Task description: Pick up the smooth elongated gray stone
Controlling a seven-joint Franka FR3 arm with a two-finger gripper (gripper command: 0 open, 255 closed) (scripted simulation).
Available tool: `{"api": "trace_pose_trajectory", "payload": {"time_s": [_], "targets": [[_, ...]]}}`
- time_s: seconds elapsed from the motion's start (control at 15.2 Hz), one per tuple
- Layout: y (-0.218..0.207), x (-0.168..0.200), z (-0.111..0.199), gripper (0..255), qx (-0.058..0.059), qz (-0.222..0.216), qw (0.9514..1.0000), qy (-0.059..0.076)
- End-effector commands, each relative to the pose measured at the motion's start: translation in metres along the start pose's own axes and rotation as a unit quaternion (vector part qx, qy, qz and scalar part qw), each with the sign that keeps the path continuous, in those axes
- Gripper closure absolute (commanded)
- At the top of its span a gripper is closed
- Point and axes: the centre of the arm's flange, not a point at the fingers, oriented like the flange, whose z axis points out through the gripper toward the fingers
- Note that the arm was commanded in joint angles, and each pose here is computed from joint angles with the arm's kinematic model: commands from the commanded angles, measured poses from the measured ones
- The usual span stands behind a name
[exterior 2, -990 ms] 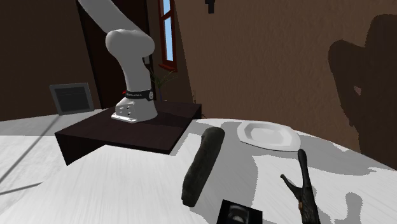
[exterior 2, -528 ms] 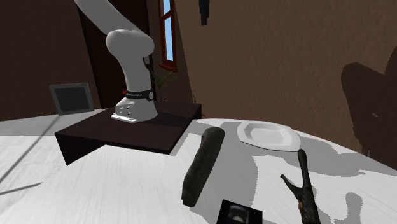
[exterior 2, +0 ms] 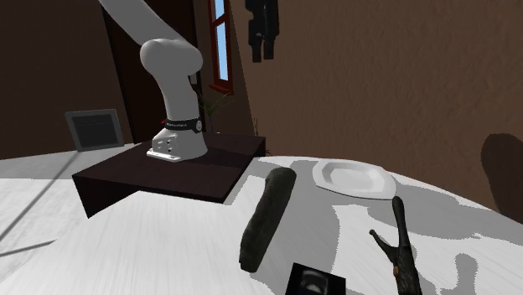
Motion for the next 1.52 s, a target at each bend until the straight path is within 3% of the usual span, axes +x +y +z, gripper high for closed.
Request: {"api": "trace_pose_trajectory", "payload": {"time_s": [0.0, 0.26, 0.53, 0.86, 1.06, 1.25, 1.45], "targets": [[0.016, -0.008, 0.023, 0, 0.006, -0.042, 0.9991, -0.001], [0.048, -0.018, 0.066, 0, 0.019, -0.118, 0.9928, -0.003], [0.080, -0.024, 0.110, 0, 0.032, -0.194, 0.9805, -0.005], [0.120, -0.024, 0.166, 0, 0.048, -0.286, 0.9570, -0.008], [0.143, -0.021, 0.200, 0, 0.057, -0.340, 0.9385, -0.009], [0.164, -0.015, 0.235, 0, 0.066, -0.394, 0.9169, -0.011], [0.164, -0.014, 0.247, 0, 0.066, -0.395, 0.9160, -0.011]]}}
